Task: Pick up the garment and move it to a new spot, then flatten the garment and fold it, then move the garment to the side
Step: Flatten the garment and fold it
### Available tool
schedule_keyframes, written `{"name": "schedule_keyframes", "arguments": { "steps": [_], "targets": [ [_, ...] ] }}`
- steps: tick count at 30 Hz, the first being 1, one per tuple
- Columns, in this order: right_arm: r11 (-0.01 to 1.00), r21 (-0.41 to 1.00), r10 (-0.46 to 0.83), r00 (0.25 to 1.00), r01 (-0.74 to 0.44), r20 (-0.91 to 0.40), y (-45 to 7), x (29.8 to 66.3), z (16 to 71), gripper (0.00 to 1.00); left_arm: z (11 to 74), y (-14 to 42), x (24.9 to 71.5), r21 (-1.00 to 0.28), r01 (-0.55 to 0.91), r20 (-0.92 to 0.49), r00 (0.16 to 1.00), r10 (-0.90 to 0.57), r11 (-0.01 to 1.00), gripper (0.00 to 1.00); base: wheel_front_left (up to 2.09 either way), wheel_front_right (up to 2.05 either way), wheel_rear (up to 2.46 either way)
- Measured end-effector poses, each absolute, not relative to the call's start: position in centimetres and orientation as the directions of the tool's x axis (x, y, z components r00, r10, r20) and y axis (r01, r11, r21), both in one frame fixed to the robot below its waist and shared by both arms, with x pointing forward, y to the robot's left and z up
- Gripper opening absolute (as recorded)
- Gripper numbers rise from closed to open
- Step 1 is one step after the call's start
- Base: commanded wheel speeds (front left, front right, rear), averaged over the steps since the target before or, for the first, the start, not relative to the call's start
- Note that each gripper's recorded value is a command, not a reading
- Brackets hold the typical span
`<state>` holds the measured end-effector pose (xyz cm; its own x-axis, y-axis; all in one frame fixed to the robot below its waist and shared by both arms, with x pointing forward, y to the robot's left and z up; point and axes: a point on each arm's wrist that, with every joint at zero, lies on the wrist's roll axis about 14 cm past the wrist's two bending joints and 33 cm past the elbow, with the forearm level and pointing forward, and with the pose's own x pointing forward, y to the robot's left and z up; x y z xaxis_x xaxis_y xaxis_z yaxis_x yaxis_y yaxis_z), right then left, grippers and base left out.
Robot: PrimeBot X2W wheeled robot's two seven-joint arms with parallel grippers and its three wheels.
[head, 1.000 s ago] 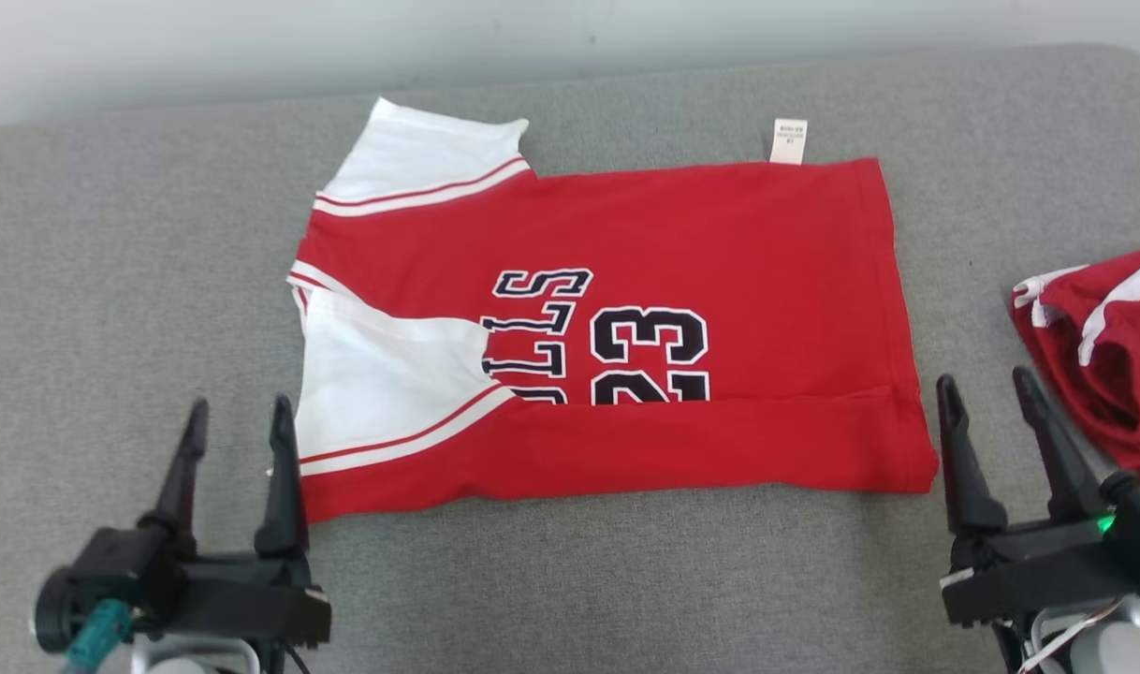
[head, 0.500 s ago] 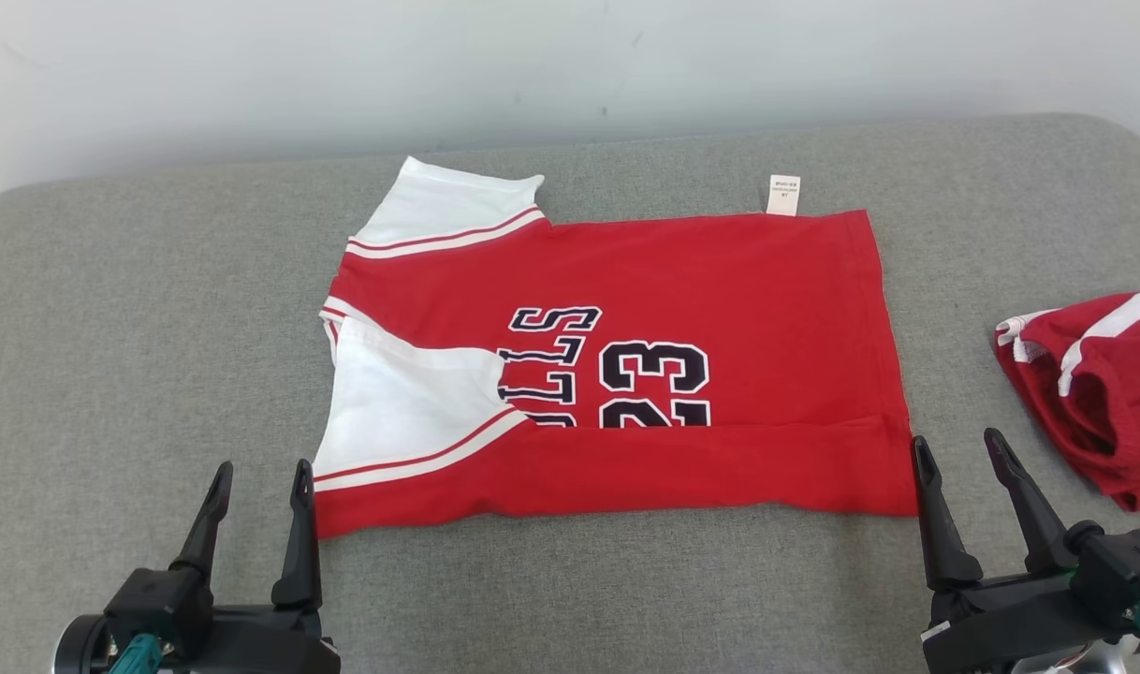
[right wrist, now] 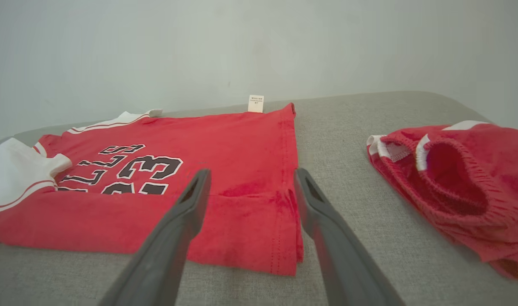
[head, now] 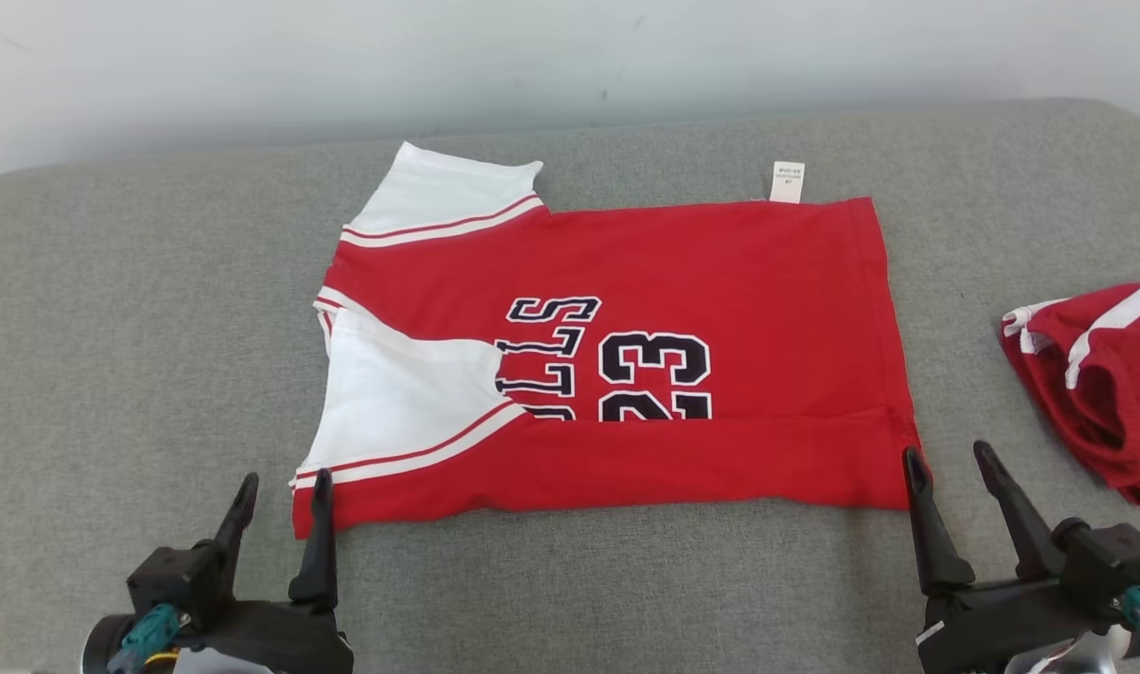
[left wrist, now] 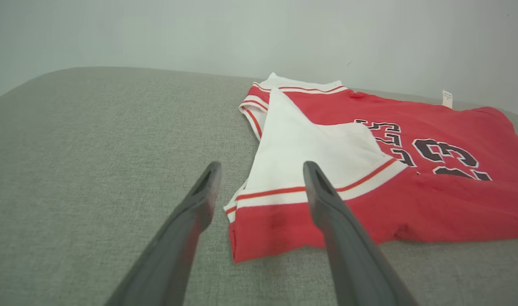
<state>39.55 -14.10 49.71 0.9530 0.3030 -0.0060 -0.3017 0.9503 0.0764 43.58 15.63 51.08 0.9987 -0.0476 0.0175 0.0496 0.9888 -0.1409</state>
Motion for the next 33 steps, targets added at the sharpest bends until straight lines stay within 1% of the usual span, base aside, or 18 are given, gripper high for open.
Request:
{"name": "schedule_keyframes", "arguments": {
  "steps": [5, 13, 19, 22, 23, 24, 25, 26, 33],
  "targets": [
    [0.959, 0.097, 0.277, 0.954, -0.267, -0.116, -15.2, 39.4, 46.4, 1.00, 47.9, 15.2, 43.8, -0.183, 0.041, -0.112, 0.992, -0.062, 0.982, 1.00, 0.00, 0.00, 0.00],
    [0.963, 0.130, 0.257, 0.944, -0.234, -0.209, -15.9, 40.3, 42.9, 1.00, 44.2, 15.7, 44.3, -0.214, -0.003, -0.256, 0.965, -0.053, 0.977, 1.00, 0.00, 0.00, 0.00],
    [0.961, 0.147, 0.265, 0.931, -0.234, -0.252, -15.7, 40.8, 41.3, 1.00, 43.2, 15.4, 44.8, -0.244, -0.003, -0.296, 0.953, -0.071, 0.970, 1.00, 0.00, 0.00, 0.00],
    [0.957, 0.160, 0.276, 0.923, -0.240, -0.268, -15.3, 41.0, 40.7, 1.00, 42.7, 14.8, 44.8, -0.287, 0.007, -0.316, 0.943, -0.102, 0.958, 1.00, 0.00, 0.00, 0.00],
    [0.956, 0.166, 0.280, 0.920, -0.242, -0.273, -15.1, 41.1, 40.5, 0.92, 42.6, 14.7, 44.8, -0.295, 0.009, -0.323, 0.940, -0.108, 0.955, 0.83, 0.00, 0.00, 0.00],
    [0.955, 0.170, 0.283, 0.919, -0.243, -0.275, -15.0, 41.1, 40.4, 0.49, 42.7, 14.5, 44.8, -0.312, 0.014, -0.323, 0.939, -0.120, 0.950, 0.53, 0.00, 0.00, 0.00],
    [0.954, 0.176, 0.284, 0.918, -0.243, -0.275, -15.0, 41.2, 40.4, 0.26, 42.7, 14.4, 44.8, -0.326, 0.016, -0.322, 0.938, -0.127, 0.945, 0.20, 0.00, 0.00, 0.00],
    [0.953, 0.178, 0.288, 0.917, -0.245, -0.277, -14.9, 41.2, 40.4, 0.00, 42.7, 14.2, 44.8, -0.328, 0.023, -0.323, 0.937, -0.135, 0.944, 0.00, 0.00, 0.00, 0.00],
    [0.950, 0.191, 0.295, 0.916, -0.248, -0.272, -15.0, 41.1, 40.7, 0.00, 43.7, 12.8, 44.6, -0.408, 0.061, -0.289, 0.938, -0.192, 0.911, 0.00, 0.00, 0.00, 0.00]
  ]
}}
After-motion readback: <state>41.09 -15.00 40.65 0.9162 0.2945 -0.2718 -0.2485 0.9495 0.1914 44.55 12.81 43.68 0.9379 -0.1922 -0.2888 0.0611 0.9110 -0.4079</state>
